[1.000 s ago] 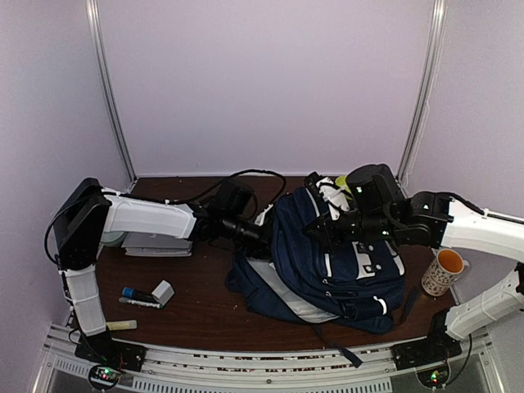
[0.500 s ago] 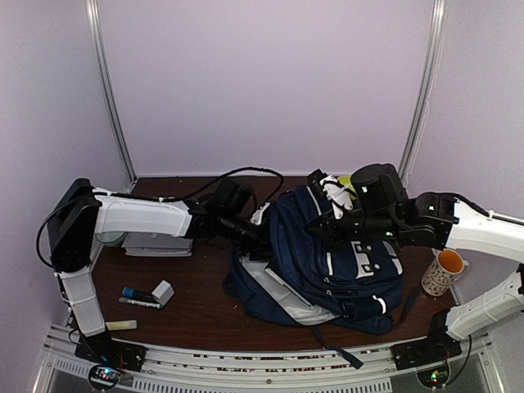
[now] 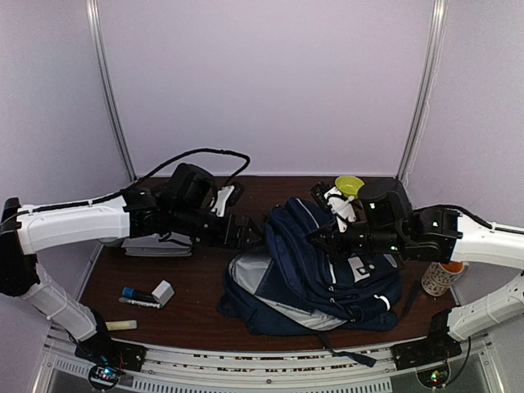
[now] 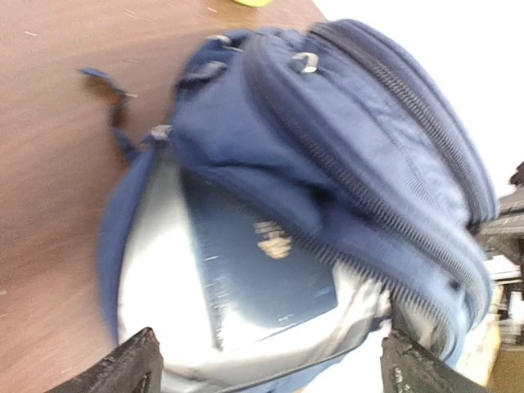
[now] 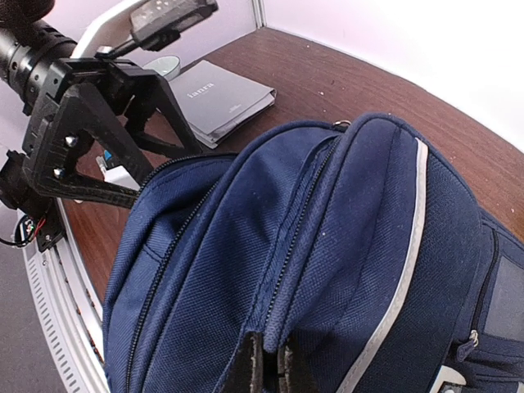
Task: Pack the student bag
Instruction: Place the book in the largest pocket of the bag, then move the book to the center of the board.
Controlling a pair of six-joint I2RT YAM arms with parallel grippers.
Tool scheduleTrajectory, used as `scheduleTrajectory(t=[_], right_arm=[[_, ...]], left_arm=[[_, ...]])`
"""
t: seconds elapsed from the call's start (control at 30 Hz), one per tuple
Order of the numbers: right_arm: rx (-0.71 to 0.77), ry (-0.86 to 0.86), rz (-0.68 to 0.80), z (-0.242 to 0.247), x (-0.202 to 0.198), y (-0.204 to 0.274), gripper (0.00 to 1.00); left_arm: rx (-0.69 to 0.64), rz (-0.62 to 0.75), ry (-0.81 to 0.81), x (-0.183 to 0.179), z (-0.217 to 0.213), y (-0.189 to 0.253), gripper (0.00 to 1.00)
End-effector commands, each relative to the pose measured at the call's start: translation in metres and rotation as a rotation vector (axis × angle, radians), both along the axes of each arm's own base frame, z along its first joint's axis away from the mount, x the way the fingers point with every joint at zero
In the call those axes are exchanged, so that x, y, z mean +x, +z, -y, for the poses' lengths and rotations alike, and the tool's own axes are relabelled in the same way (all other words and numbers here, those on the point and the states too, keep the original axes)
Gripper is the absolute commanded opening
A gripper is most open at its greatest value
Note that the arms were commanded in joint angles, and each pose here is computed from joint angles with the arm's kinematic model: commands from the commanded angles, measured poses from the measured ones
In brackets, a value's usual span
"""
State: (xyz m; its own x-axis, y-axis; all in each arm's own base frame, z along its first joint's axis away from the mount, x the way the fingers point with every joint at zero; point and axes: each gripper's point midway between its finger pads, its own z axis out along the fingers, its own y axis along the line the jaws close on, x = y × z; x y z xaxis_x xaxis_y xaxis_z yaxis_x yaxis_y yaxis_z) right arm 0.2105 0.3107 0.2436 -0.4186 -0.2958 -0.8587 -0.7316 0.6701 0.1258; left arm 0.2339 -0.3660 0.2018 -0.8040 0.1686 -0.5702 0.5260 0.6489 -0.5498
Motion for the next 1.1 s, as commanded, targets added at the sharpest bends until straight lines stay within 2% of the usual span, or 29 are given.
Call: scheduleTrajectory(t=[0.0,0.2,0.47,0.57,0.67,0.77,0.83,1.07], right_arm=[[0.111,-0.002,0.145,-0.005,0.007,0.048,0.0],[0.101,-0.005,0.123,-0.004,0.006,0.04,0.0],[0.104,-0.027,0.106,0.004,0.004,0.03,0.0],[0.09,-0.065,0.106,0.01,0.008,0.029,0.0],[0.075,-0.129,0.115,0.021,0.015,0.03,0.0],[0.152,-0.112,0.129,0.025,0.014,0.035,0.0],[0.197,-0.095,0.126,0.025,0.015,0.037,0.0],[0.197,-0.143,0.133,0.033,0.028,0.022,0.0]], left_arm=[[0.168,0.112,0.095,0.007,-0.044,-0.008,0.97],[0.33,0.178,0.269,0.019,-0.094,-0.004,0.98],[0.45,0.248,0.553,0.033,-0.16,0.013,0.98],[0.471,0.273,0.631,0.035,-0.18,0.02,0.98],[0.481,0.241,0.668,0.04,-0.198,0.015,0.98],[0.477,0.186,0.692,0.041,-0.215,0.006,0.98],[0.467,0.206,0.722,0.04,-0.225,0.01,0.98],[0.473,0.191,0.805,0.034,-0.253,0.004,0.98]])
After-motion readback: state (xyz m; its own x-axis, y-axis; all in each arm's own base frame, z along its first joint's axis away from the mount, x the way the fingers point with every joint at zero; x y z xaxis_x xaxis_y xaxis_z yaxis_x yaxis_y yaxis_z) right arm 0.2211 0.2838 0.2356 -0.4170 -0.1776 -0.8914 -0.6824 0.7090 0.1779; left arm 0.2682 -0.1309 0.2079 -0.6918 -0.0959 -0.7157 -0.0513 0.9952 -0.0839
